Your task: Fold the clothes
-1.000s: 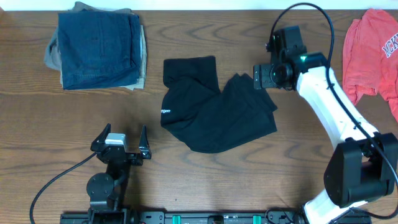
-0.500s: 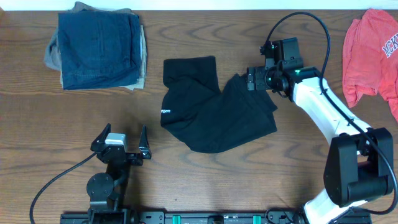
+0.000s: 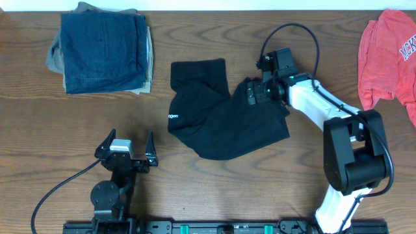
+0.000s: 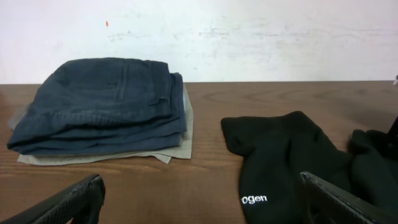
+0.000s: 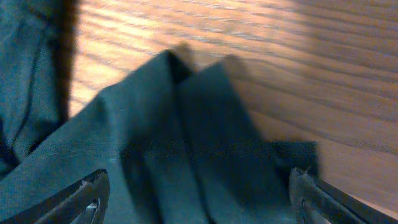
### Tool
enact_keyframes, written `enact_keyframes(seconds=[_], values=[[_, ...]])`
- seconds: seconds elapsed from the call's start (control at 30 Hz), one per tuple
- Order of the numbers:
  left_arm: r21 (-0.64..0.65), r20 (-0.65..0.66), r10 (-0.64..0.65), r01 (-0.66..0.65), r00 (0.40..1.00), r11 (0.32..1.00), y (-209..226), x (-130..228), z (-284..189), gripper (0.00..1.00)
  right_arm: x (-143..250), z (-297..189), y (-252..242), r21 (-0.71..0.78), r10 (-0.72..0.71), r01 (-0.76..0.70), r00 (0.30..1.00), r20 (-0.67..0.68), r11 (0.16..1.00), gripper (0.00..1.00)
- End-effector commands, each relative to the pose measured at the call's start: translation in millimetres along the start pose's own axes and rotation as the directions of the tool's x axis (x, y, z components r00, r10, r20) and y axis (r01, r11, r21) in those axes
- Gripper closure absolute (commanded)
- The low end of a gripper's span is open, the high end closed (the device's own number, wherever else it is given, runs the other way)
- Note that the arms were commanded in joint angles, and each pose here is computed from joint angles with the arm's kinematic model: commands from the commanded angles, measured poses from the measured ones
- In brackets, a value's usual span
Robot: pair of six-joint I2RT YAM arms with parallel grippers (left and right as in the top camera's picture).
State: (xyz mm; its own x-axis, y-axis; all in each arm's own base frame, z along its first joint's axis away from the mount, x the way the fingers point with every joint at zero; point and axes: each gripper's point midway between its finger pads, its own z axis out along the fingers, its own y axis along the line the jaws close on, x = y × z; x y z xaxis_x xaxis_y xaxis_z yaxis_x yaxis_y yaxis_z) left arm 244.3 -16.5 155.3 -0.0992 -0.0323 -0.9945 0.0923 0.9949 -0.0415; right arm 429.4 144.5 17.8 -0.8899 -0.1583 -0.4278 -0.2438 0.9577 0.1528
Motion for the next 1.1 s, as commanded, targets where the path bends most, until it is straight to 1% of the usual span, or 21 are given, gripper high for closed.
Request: enact_keyframes(seconds=[0.0, 0.07, 0.13, 0.2, 0.37, 0.47, 0.53, 0.6, 0.63, 0.73, 0.87, 1.07], values=[[0.007, -0.044, 0.009, -0.008, 0.999, 1.000, 0, 15, 1, 0.02, 14, 17, 1, 0.037, -0.060, 0.062, 0.997, -0.046, 0.997, 0.12], [0.007, -0.044, 0.009, -0.008, 0.999, 1.000, 0, 15, 1, 0.02, 20, 23, -3, 0.063, -0.062, 0.066, 0.996, -0.065, 0.996, 0.15], [0.007, -0.044, 0.009, -0.008, 0.999, 1.000, 0, 15, 1, 0.02, 24, 28, -6, 0.075, -0.060, 0.066, 0.995, -0.082, 0.995, 0.20], [0.007, -0.044, 0.009, -0.008, 0.999, 1.000, 0, 15, 1, 0.02, 26, 29, -9, 0.086, -0.057, 0.064, 0.994, -0.088, 0.994, 0.29], [0.007, -0.044, 0.009, -0.008, 0.999, 1.000, 0, 15, 1, 0.02, 18, 23, -15, 0.129, -0.056, 0.068, 0.994, -0.089, 0.989, 0.54], [0.007, -0.044, 0.009, -0.008, 0.999, 1.000, 0, 15, 1, 0.02, 10, 13, -15, 0.143, -0.046, 0.061, 0.993, -0.104, 0.988, 0.74], [0.007, -0.044, 0.009, -0.008, 0.999, 1.000, 0, 15, 1, 0.02, 0, 2, -21, 0.181, -0.013, 0.033, 0.994, -0.111, 0.983, 0.88], [0.007, -0.044, 0.009, -0.008, 0.999, 1.000, 0, 15, 1, 0.02, -9, -13, -31, 0.242, 0.037, -0.010, 0.993, -0.109, 0.970, 0.97], [0.007, -0.044, 0.009, -0.008, 0.999, 1.000, 0, 15, 1, 0.02, -14, -20, -37, 0.269, 0.061, -0.031, 0.993, -0.105, 0.963, 0.99], [0.007, -0.044, 0.009, -0.008, 0.999, 1.000, 0, 15, 1, 0.02, -27, -50, -51, 0.323, 0.119, -0.083, 0.989, -0.093, 0.943, 0.99], [0.007, -0.044, 0.009, -0.008, 0.999, 1.000, 0, 15, 1, 0.02, -38, -89, -62, 0.352, 0.160, -0.125, 0.984, -0.072, 0.928, 0.99], [0.007, -0.044, 0.009, -0.008, 0.999, 1.000, 0, 15, 1, 0.02, -29, -167, -112, 0.492, 0.336, -0.313, 0.941, 0.044, 0.812, 0.99]])
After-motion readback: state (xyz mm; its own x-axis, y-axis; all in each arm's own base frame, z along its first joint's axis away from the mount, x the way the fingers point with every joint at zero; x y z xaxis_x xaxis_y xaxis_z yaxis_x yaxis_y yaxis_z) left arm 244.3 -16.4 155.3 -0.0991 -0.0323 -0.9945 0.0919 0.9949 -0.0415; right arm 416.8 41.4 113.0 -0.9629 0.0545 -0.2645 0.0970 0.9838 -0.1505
